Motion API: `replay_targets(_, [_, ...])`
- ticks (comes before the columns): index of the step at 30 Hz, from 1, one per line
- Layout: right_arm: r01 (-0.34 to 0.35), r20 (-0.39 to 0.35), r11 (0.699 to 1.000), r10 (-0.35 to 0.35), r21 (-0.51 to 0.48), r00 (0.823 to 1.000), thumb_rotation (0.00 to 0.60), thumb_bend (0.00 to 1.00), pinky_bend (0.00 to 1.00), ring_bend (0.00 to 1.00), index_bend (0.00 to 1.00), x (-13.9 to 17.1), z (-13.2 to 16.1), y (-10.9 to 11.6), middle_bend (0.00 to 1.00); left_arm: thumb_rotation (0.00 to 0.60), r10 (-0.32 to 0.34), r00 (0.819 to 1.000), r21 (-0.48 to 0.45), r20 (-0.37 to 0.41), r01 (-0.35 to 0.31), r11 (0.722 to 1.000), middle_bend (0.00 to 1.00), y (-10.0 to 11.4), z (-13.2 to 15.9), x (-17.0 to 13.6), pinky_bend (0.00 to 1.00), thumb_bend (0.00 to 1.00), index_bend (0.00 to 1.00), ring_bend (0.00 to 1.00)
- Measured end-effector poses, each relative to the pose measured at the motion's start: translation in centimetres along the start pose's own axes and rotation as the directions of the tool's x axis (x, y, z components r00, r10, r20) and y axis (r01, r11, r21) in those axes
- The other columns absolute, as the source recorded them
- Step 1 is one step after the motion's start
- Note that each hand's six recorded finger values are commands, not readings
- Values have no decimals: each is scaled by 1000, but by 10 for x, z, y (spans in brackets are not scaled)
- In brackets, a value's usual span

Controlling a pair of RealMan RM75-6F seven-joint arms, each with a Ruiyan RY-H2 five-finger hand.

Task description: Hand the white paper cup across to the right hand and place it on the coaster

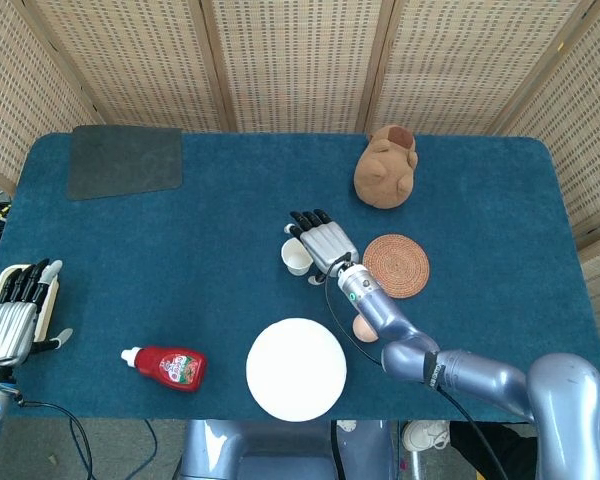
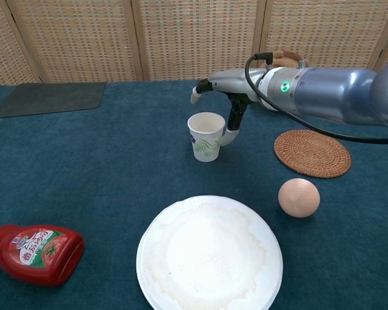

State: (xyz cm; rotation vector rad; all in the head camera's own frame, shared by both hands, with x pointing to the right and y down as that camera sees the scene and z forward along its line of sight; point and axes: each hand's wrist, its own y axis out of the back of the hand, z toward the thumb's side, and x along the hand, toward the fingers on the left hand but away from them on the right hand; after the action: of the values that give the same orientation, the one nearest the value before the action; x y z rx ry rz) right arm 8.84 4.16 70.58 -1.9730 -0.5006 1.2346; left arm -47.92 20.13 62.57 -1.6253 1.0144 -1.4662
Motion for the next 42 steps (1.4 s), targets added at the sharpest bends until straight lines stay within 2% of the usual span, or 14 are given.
replay_targets(8, [-37, 22, 999, 37, -5, 999, 600, 18, 0, 0, 205, -10, -4, -13, 3, 600, -18, 1000, 3, 5, 18, 1000, 0, -5, 1, 1, 0, 184, 0, 0])
replay_targets(17, [-33, 25, 999, 33, -6, 999, 600, 16, 0, 0, 382, -16, -5, -14, 97, 600, -25, 1000, 2, 9, 25, 1000, 0, -6, 2, 2, 0, 182, 0, 0])
replay_targets(21, [-27, 23, 1000, 27, -11, 999, 600, 15, 0, 0, 420, -16, -4, -15, 125, 600, -26, 1000, 1, 13, 26, 1000, 0, -6, 3, 1, 0, 183, 0, 0])
replay_targets(34, [-5, 18, 1000, 5, -6, 1000, 600, 14, 0, 0, 459, -11, -5, -7, 148, 600, -31, 999, -2, 16, 31, 1000, 0, -7, 4, 2, 0, 182, 0, 0])
replay_targets(42, [34, 70, 999, -35, 15, 997, 600, 16, 0, 0, 456, 4, -33, 14, 146, 600, -25, 999, -4, 21, 25, 1000, 0, -5, 5, 1, 0, 181, 0, 0])
